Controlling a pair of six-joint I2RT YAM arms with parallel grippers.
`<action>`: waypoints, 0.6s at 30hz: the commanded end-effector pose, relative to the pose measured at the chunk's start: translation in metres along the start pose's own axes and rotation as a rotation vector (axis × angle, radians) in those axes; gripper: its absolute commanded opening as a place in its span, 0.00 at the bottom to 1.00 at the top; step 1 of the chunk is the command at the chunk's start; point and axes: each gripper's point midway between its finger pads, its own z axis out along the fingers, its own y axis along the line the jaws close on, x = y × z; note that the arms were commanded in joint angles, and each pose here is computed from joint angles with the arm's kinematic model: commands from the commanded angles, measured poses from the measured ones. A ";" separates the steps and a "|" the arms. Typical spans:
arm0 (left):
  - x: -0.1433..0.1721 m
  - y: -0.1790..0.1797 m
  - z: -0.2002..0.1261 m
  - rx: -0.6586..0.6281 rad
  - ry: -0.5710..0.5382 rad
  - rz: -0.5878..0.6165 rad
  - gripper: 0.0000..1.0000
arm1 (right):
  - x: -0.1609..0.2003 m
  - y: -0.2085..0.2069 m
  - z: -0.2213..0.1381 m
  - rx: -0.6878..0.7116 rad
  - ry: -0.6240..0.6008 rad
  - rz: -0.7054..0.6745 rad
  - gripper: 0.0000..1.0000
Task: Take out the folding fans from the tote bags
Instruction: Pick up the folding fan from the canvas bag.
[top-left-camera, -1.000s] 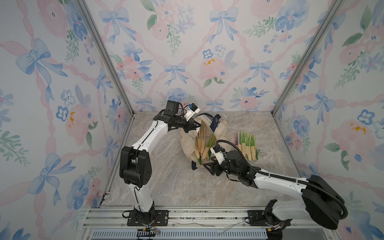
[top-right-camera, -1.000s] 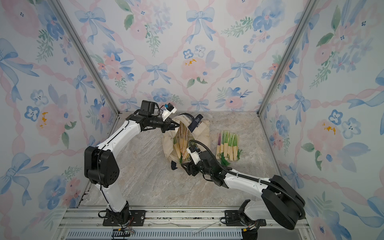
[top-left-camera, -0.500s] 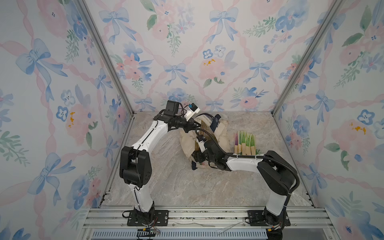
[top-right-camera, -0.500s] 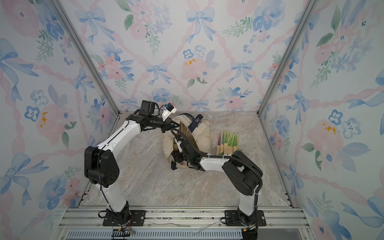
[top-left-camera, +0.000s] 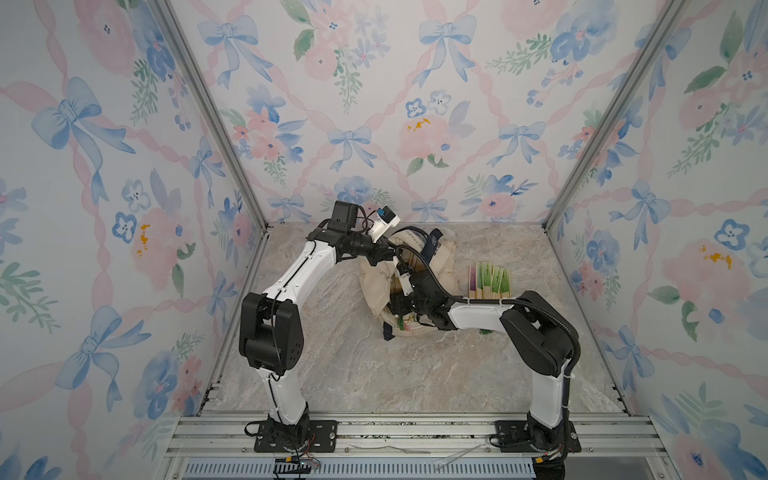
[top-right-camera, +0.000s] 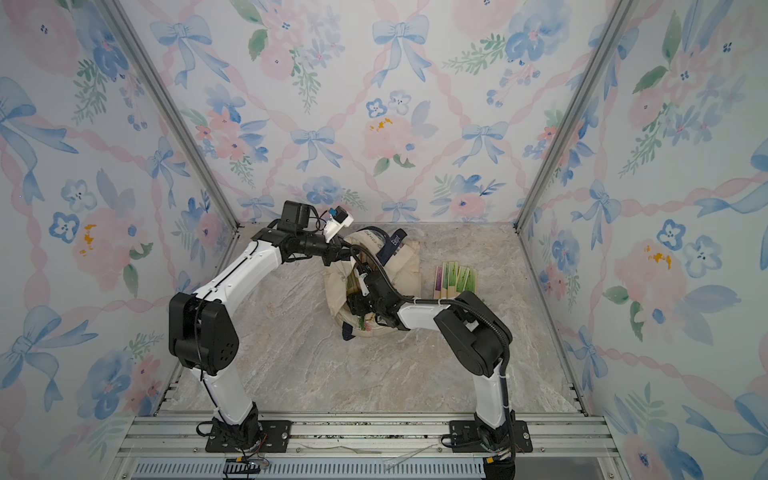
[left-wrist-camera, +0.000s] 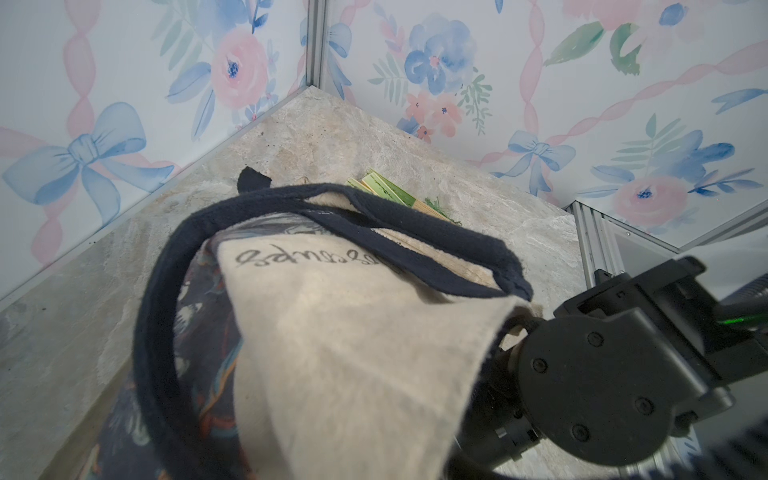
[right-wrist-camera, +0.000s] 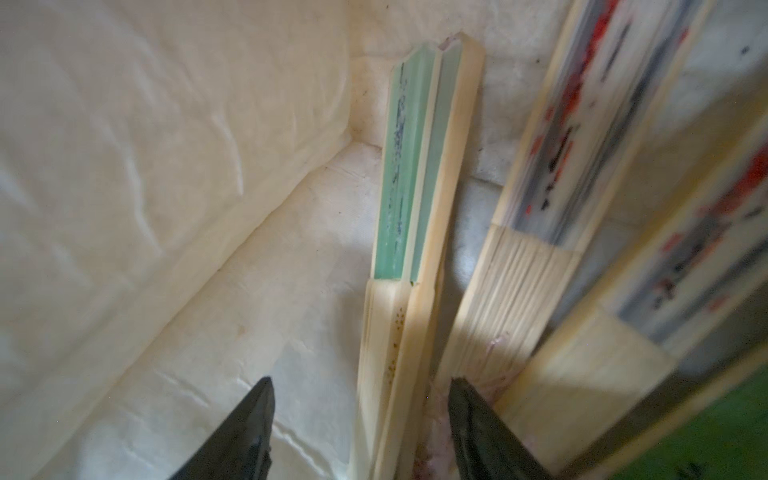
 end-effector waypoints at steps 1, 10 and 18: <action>-0.022 -0.009 -0.002 0.033 -0.055 0.070 0.00 | 0.003 0.003 0.005 -0.020 0.016 0.019 0.66; -0.023 -0.012 -0.001 0.046 -0.058 0.073 0.00 | 0.004 0.005 0.014 -0.040 0.038 0.019 0.65; -0.024 -0.017 0.001 0.053 -0.057 0.079 0.00 | 0.013 0.007 0.027 -0.042 0.079 0.047 0.62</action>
